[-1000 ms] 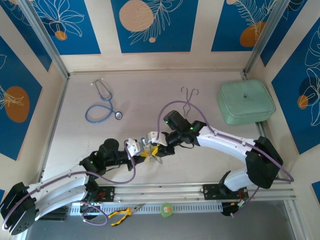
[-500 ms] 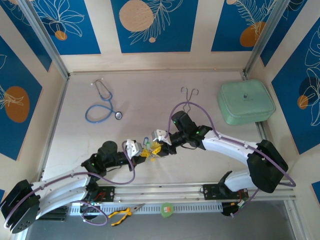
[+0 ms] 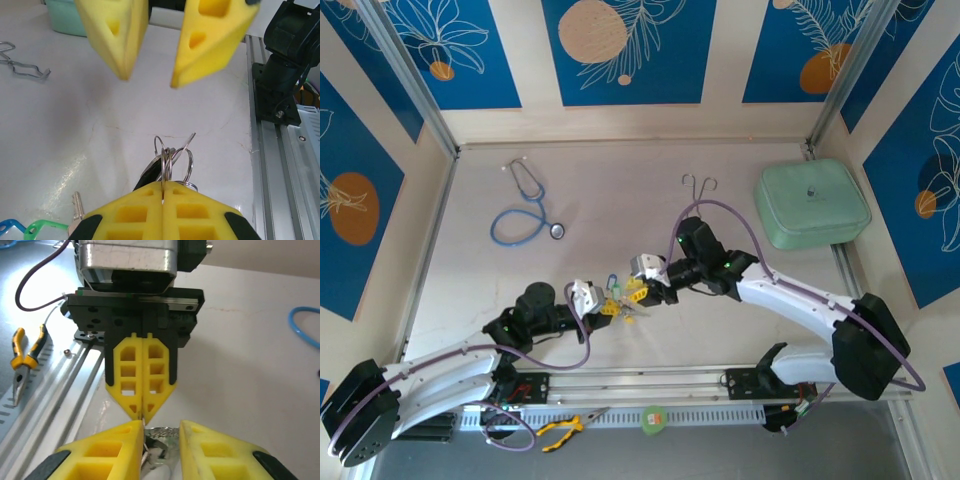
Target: Put the keys on the keyring
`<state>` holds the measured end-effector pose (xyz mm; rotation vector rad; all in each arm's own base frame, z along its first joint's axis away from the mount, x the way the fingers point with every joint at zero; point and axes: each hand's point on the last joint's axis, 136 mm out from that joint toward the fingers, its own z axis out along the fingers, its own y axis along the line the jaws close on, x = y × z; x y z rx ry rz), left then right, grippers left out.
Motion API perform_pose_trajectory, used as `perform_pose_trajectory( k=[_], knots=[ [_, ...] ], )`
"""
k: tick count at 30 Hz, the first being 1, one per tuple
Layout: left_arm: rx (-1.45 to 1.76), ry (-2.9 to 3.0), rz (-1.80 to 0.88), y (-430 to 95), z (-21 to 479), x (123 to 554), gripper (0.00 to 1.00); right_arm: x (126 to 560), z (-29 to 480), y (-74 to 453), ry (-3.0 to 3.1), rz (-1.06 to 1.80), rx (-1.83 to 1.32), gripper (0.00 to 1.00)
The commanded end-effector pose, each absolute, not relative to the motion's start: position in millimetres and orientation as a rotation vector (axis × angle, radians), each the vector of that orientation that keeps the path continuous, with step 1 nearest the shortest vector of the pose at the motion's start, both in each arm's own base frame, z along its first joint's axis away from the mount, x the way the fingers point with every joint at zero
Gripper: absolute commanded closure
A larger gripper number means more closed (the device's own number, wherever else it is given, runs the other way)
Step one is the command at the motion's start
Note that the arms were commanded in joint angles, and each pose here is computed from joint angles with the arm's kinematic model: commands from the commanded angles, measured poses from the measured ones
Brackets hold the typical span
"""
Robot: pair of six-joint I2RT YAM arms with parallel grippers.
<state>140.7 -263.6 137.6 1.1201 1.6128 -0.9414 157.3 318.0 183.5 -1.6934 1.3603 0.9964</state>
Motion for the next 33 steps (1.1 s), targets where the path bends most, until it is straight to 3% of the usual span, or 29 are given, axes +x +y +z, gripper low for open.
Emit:
perform_pose_trajectory(
  k=[1, 5, 33],
  knots=[
    [1.150, 1.631, -0.955, -264, 133, 135, 1.00, 159, 149, 309, 1.446, 0.906, -1.776, 0.74],
    [1.146, 1.626, -0.950, -264, 136, 136, 1.00, 154, 132, 315, 1.439, 0.866, -1.861, 0.74],
    [1.148, 1.617, -0.948, -263, 137, 135, 1.00, 132, 147, 316, 1.468, 0.991, -1.828, 0.73]
  ],
)
